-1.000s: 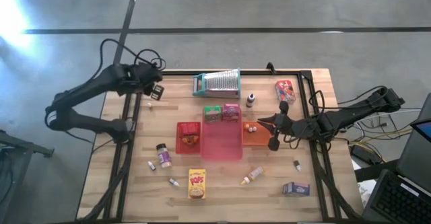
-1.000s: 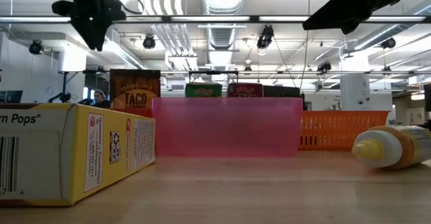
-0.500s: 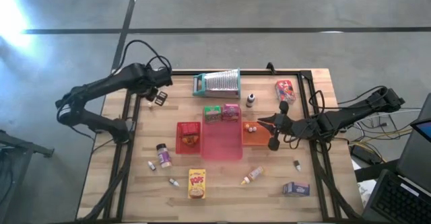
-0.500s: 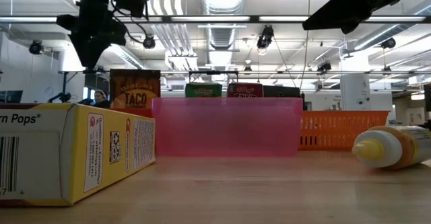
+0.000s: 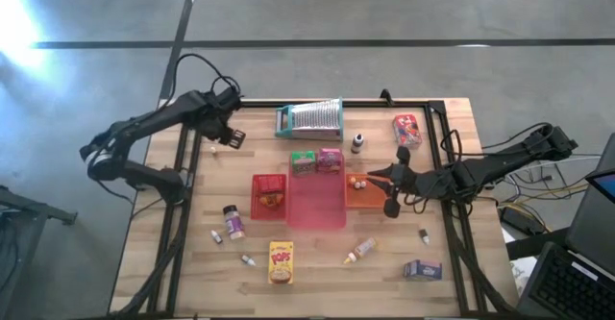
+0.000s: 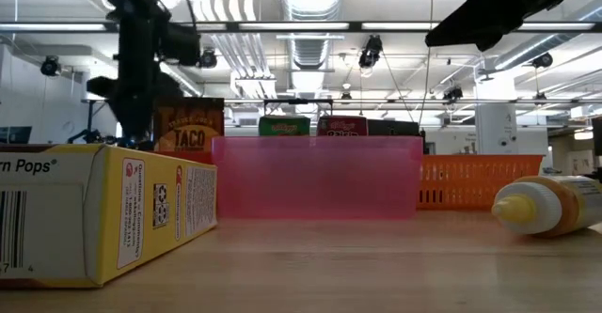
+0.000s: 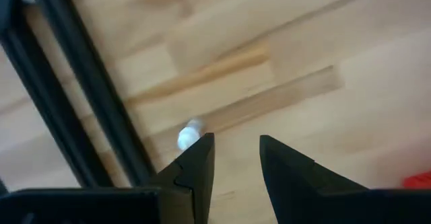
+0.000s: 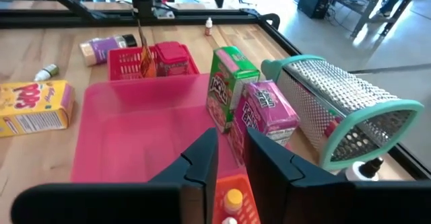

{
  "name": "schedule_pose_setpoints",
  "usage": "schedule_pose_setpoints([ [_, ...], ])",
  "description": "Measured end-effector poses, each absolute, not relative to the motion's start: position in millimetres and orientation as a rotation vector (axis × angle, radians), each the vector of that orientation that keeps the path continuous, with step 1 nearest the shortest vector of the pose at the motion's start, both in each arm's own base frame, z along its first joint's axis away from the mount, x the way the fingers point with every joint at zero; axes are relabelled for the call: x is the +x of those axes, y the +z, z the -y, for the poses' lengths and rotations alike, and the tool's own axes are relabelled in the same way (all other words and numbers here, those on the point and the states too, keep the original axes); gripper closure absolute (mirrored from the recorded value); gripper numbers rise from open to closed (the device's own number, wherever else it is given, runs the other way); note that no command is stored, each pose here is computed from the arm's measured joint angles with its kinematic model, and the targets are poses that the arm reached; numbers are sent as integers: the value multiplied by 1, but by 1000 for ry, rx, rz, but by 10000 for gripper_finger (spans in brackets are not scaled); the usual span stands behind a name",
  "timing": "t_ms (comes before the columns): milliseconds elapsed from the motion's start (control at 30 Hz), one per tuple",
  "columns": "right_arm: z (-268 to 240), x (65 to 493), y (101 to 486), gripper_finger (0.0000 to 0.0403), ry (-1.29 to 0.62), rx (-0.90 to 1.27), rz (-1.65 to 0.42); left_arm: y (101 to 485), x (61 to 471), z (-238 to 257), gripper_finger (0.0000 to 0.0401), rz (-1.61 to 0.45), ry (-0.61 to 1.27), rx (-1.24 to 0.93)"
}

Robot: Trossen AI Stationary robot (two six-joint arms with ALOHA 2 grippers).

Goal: Pick & Place Kitchen Items
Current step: Put the small orange food coloring bottle into the orange bin

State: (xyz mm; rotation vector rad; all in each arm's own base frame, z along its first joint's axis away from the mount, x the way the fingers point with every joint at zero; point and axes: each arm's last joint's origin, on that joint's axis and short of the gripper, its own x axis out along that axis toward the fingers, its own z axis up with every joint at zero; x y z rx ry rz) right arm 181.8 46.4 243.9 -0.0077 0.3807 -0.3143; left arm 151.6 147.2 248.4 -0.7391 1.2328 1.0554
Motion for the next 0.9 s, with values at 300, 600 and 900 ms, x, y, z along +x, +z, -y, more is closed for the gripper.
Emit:
schedule_pose_setpoints([
  [300,-46,181,241,323,-322,-7,-403,217,126,-146,277,-1353,1092,-786],
  [600,-46,180,240,351,-323,-6,-405,203,121,-146,277,-1363,1089,-777],
  [900,-46,180,236,364,-324,-12,-416,203,118,-144,277,-1357,1076,-759],
])
